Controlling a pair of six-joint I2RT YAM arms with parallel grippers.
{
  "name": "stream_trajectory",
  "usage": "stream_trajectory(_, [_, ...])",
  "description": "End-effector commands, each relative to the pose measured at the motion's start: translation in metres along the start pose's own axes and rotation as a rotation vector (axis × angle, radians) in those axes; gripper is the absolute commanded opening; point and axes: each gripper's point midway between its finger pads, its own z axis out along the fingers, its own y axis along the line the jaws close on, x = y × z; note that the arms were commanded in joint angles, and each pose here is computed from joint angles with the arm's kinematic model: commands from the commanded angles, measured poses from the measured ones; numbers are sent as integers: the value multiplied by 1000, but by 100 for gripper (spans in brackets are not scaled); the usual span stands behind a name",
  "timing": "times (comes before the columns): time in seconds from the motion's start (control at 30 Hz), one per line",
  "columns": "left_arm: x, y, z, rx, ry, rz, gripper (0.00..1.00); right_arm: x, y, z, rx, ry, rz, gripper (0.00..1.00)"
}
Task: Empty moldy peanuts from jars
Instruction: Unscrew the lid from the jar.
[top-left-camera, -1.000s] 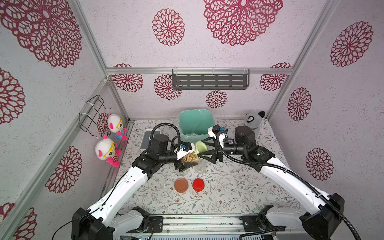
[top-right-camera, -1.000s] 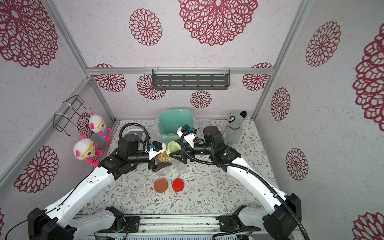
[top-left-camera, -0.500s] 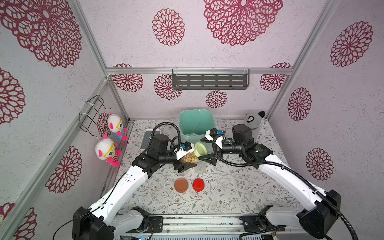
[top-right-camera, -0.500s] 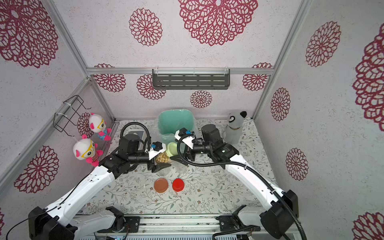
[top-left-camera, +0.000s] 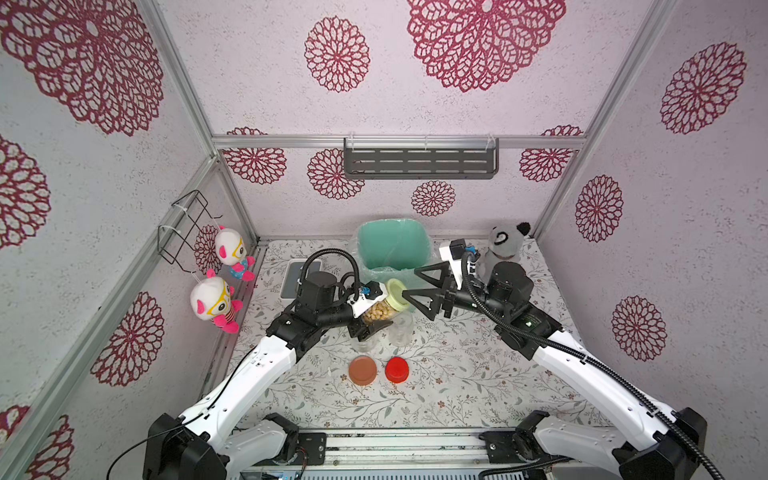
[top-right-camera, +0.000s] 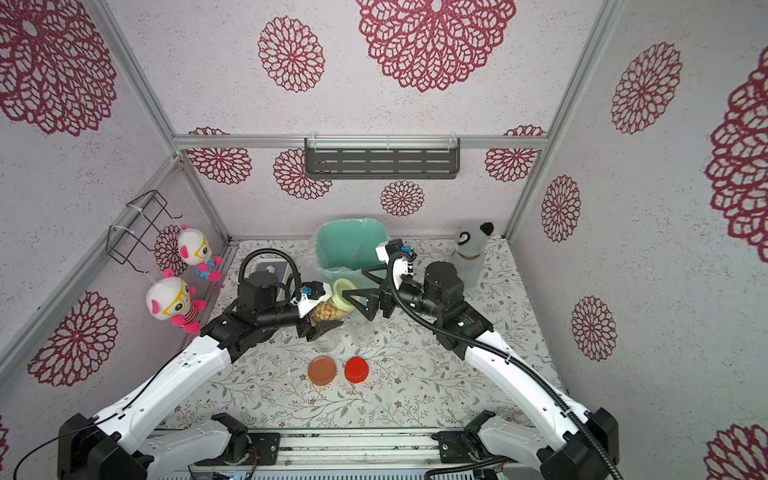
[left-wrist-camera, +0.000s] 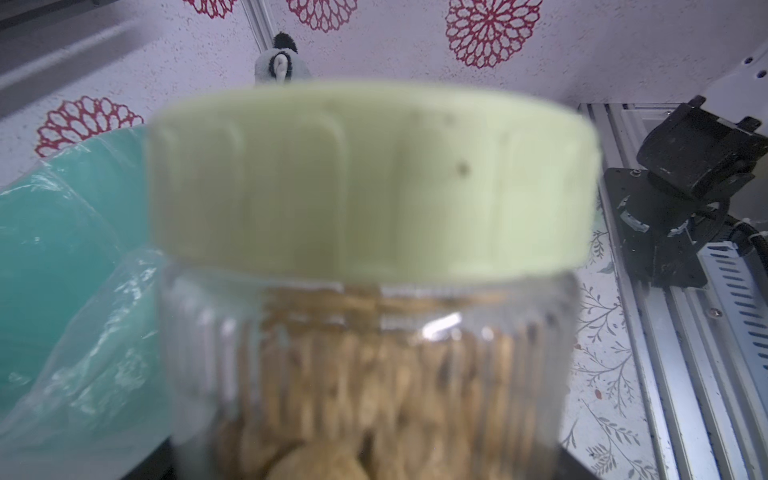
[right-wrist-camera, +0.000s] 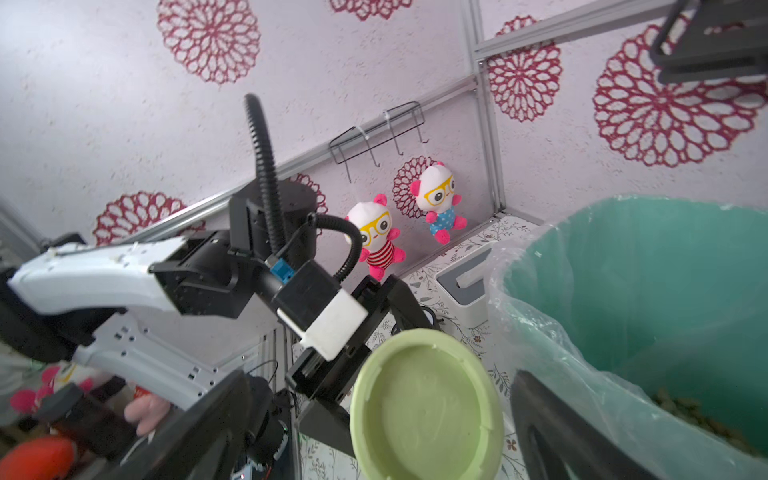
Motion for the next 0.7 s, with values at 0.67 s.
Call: stream_trajectory(0.67, [-41,17,-14,-100,-129,89,0,16,-20,30,190,-18,316,99])
